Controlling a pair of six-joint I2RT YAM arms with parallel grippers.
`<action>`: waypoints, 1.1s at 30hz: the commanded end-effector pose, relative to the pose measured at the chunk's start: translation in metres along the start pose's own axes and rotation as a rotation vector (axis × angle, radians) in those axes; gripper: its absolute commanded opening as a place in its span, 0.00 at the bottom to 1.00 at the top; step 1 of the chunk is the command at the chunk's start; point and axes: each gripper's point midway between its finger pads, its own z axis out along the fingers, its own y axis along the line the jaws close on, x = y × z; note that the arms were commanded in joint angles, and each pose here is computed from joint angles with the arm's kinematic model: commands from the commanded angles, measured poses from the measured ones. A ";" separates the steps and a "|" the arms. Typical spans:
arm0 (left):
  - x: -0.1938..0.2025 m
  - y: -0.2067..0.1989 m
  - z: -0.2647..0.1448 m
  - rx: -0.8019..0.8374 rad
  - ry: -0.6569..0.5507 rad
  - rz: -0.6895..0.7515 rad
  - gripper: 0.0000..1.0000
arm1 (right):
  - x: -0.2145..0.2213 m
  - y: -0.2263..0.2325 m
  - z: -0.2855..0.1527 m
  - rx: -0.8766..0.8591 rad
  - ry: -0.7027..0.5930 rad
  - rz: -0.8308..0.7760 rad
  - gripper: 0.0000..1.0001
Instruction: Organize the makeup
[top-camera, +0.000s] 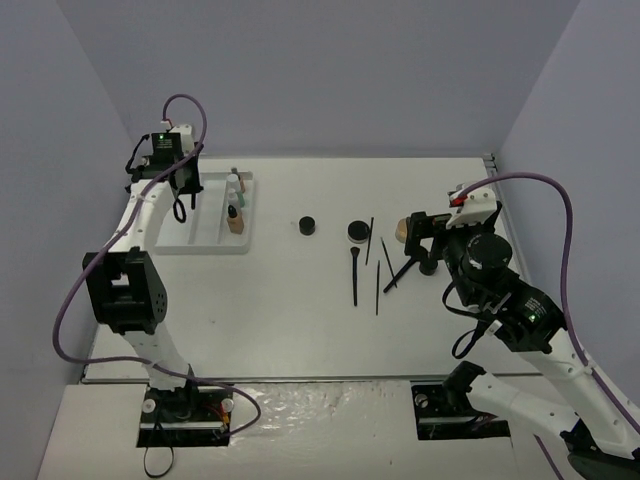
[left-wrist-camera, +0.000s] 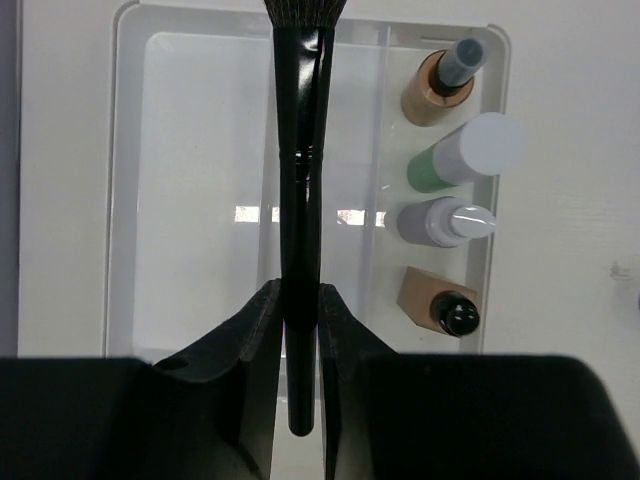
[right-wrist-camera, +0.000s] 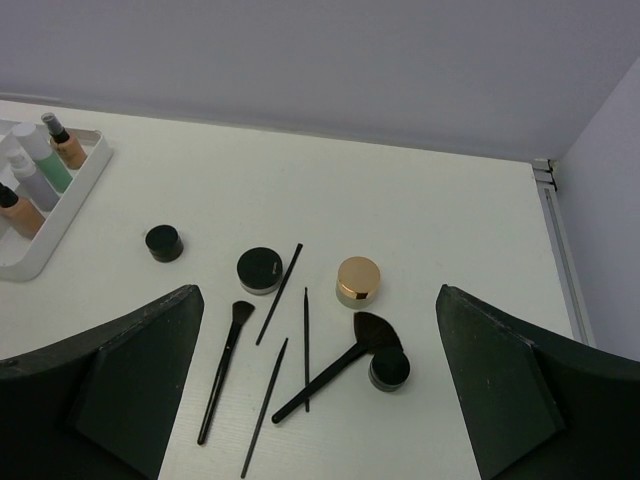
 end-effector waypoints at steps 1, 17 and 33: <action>-0.026 0.007 0.021 0.039 -0.085 0.024 0.00 | -0.023 -0.001 0.003 0.014 -0.068 0.032 1.00; 0.019 0.017 0.093 0.020 0.014 0.018 0.32 | -0.023 -0.003 0.009 0.042 -0.055 -0.005 1.00; -0.008 0.031 -0.016 -0.096 -0.100 -0.036 0.48 | -0.030 0.004 0.005 -0.014 -0.074 0.012 1.00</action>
